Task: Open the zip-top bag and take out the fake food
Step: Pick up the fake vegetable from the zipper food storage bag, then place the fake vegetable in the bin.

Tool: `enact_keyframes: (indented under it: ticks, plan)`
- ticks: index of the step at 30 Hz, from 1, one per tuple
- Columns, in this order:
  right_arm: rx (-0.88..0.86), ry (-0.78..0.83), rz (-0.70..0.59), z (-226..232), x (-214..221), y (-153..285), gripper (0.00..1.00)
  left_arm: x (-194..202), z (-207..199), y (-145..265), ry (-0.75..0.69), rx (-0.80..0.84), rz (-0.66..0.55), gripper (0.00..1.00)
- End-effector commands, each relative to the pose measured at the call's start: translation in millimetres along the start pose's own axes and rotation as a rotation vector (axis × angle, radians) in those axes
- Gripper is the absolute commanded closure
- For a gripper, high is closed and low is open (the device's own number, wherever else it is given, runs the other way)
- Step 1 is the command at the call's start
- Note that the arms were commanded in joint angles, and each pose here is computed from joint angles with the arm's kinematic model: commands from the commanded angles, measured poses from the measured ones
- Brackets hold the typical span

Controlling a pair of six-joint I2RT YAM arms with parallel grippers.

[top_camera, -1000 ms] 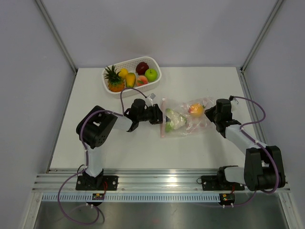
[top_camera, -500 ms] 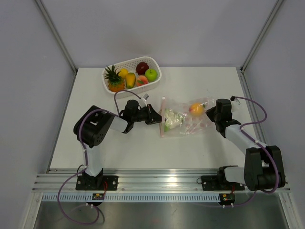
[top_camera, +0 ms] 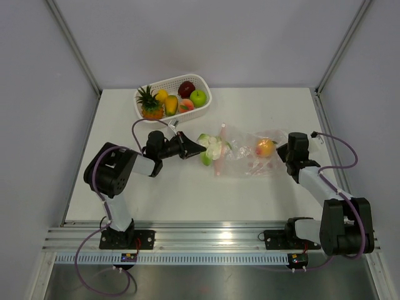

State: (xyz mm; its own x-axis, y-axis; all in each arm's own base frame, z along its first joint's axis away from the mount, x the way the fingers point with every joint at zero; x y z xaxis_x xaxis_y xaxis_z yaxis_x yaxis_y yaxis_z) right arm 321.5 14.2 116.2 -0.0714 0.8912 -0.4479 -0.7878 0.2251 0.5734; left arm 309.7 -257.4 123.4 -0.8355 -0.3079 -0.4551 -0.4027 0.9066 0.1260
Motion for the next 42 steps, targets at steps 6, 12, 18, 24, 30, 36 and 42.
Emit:
enact_keyframes:
  ticks: [6,12,18,24,30,36,42]
  plan:
    - [-0.007,-0.025,-0.037,0,-7,2,0.99,-39,-21,26,-0.099,0.049,-0.136,1.00]
    - [-0.031,-0.017,-0.001,4,-1,2,0.99,-79,-23,43,-0.138,-0.036,-0.244,1.00]
    - [-0.038,-0.028,0.037,0,7,-2,1.00,-125,-33,36,-0.142,-0.105,-0.345,1.00]
    - [-0.053,-0.033,0.072,2,12,-3,1.00,-195,-36,23,-0.164,-0.168,-0.419,1.00]
    - [-0.077,-0.049,0.097,6,16,-1,1.00,-237,-5,12,-0.171,-0.317,-0.494,1.00]
    - [-0.094,-0.055,0.105,11,15,2,1.00,-273,21,2,-0.201,-0.422,-0.558,1.00]
    - [-0.100,-0.059,0.112,13,16,2,1.00,-281,46,1,-0.166,-0.484,-0.599,0.77]
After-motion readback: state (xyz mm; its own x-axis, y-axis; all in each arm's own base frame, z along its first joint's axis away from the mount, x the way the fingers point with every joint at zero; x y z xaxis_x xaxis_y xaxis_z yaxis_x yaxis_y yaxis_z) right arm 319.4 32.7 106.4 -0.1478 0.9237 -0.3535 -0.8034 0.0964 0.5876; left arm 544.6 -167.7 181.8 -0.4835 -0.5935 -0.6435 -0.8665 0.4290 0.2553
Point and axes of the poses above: each gripper's point midway between its finger pads, its own y axis back along the fingers, its own z axis along the line the jaws close on, x = y × z, the point moved 4 cm from there along y, back along the fingers, and after that the axes turned 11 degrees about -y, right-handed, at the moved point
